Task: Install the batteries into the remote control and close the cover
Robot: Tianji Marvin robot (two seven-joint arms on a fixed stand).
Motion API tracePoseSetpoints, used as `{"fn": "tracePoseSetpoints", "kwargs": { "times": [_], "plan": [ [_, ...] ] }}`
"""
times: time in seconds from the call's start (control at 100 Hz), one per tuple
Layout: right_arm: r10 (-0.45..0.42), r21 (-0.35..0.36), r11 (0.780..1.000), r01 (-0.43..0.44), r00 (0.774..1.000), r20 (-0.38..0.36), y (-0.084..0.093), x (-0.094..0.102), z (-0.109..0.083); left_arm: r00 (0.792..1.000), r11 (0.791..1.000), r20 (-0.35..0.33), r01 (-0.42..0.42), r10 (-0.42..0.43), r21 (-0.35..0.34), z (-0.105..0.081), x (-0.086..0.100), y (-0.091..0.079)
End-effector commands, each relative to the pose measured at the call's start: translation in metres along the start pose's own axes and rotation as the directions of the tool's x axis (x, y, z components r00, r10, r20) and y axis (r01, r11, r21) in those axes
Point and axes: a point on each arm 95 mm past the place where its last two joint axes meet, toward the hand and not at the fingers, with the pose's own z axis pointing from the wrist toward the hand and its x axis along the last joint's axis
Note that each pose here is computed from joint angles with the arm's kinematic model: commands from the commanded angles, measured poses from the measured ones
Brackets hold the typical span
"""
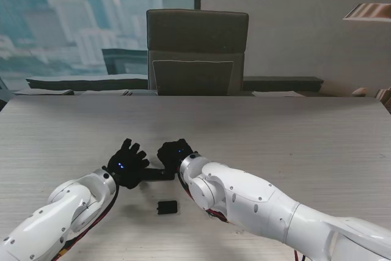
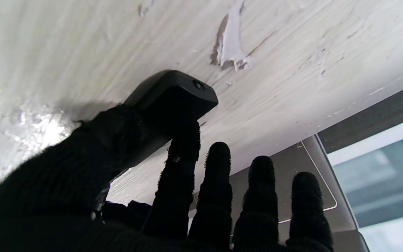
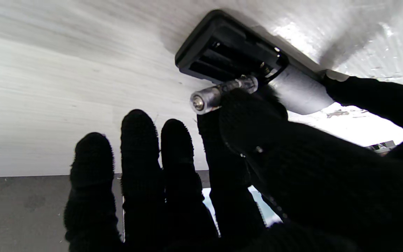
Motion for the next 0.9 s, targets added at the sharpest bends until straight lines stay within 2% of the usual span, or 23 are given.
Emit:
{"fn": "tracePoseSetpoints", "kwargs": {
  "times": [0.0, 0.39, 0.89],
  "plan": [
    [0.0, 0.018, 1.0, 0.0, 1.0, 0.004, -0.005, 0.002, 0.0, 1.0, 0.999, -0.018, 0.003, -0.004, -0.054, -0.002, 0.008, 0.014],
    [-0.015, 0.017, 1.0, 0.014, 0.999, 0.038, -0.011, 0.002, 0.003, 1.0, 0.999, -0.029, 0.0, -0.001, -0.052, 0.0, 0.01, 0.012],
    [0.018, 0.024, 1.0, -0.02, 0.999, 0.051, -0.015, 0.011, 0.011, 0.999, 0.998, -0.053, 0.001, -0.004, -0.06, 0.002, 0.012, 0.01]
  ]
}}
